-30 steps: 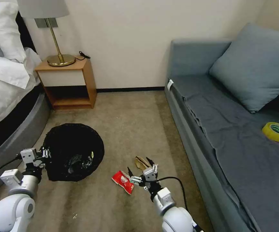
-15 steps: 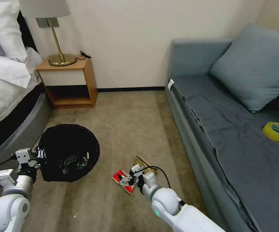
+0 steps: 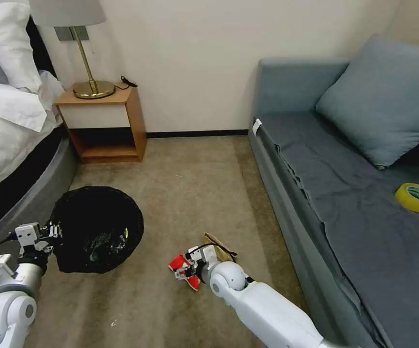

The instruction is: Pick up the trash bin, then pick up the garbage on the floor and place it into the trash bin.

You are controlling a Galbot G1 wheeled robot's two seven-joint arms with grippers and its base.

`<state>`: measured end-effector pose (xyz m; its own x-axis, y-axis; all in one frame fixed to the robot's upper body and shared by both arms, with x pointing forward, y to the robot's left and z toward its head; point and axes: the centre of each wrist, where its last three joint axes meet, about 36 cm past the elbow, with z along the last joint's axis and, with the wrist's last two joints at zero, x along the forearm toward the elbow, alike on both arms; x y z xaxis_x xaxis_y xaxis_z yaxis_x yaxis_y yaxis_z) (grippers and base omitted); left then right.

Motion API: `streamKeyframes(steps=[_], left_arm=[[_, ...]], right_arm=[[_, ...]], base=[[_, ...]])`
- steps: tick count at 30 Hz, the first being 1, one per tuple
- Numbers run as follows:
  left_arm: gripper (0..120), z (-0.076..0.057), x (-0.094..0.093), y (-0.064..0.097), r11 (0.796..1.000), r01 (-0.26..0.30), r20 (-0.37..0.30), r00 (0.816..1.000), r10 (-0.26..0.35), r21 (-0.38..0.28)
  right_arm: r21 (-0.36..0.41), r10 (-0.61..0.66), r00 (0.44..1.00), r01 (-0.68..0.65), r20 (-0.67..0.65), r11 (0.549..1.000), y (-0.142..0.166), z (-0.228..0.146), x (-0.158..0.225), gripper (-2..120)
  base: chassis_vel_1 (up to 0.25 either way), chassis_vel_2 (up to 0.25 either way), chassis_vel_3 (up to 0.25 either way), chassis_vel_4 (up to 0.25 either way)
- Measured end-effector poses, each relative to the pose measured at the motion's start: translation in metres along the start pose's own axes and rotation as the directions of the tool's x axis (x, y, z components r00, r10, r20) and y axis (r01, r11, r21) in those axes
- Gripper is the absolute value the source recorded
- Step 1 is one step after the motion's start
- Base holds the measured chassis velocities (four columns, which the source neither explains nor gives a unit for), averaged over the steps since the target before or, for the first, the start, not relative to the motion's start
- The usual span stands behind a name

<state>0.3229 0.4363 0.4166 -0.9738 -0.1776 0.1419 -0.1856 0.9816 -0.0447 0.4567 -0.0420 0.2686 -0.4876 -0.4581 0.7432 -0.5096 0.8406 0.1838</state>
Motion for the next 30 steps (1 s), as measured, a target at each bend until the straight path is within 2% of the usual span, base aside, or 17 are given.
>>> streamKeyframes(steps=[6, 15, 18, 22, 23, 25, 27, 30], left_arm=[[4, 0.002, -0.001, 0.002, 1.0, 0.001, -0.002, 1.0, -0.001, 0.003], [4, 0.004, -0.001, -0.002, 1.0, -0.002, -0.002, 1.0, 0.002, 0.006], [4, 0.005, 0.0, -0.002, 1.0, -0.002, -0.004, 1.0, 0.002, 0.006], [4, 0.006, 0.001, -0.001, 1.0, 0.001, -0.005, 1.0, -0.001, 0.005], [4, 0.006, 0.001, -0.001, 1.0, 0.001, -0.005, 1.0, -0.001, 0.005], [4, 0.006, 0.001, -0.001, 1.0, 0.002, -0.005, 1.0, -0.002, 0.006], [4, 0.006, 0.001, -0.001, 1.0, 0.002, -0.005, 1.0, -0.002, 0.007], [4, 0.007, 0.001, -0.001, 1.0, 0.0, -0.005, 1.0, 0.0, 0.009]], right_arm=[[0.003, 0.019, 1.0, -0.018, -0.02, 1.0, -0.012, 0.013, -0.011, 100], [0.012, 0.011, 0.999, -0.01, -0.047, 1.0, -0.008, 0.025, -0.021, 100], [0.017, 0.015, 0.999, -0.014, -0.052, 1.0, -0.009, 0.029, -0.025, 96], [0.012, 0.019, 0.999, -0.019, -0.049, 1.0, -0.011, 0.035, -0.027, 81], [0.012, 0.019, 0.999, -0.019, -0.049, 1.0, -0.011, 0.035, -0.027, 81], [0.01, 0.022, 0.999, -0.022, -0.045, 1.0, -0.012, 0.038, -0.027, 70], [0.01, 0.022, 0.999, -0.022, -0.045, 1.0, -0.012, 0.039, -0.027, 67], [0.009, 0.023, 0.999, -0.023, -0.037, 1.0, -0.011, 0.043, -0.028, 50]], base=[[0.0, 0.0, 0.0, 0.0], [0.0, 0.0, 0.0, 0.0], [0.0, 0.0, 0.0, 0.0], [0.0, 0.0, 0.0, 0.0], [0.0, 0.0, 0.0, 0.0], [0.0, 0.0, 0.0, 0.0], [0.0, 0.0, 0.0, 0.0], [0.0, 0.0, 0.0, 0.0]])
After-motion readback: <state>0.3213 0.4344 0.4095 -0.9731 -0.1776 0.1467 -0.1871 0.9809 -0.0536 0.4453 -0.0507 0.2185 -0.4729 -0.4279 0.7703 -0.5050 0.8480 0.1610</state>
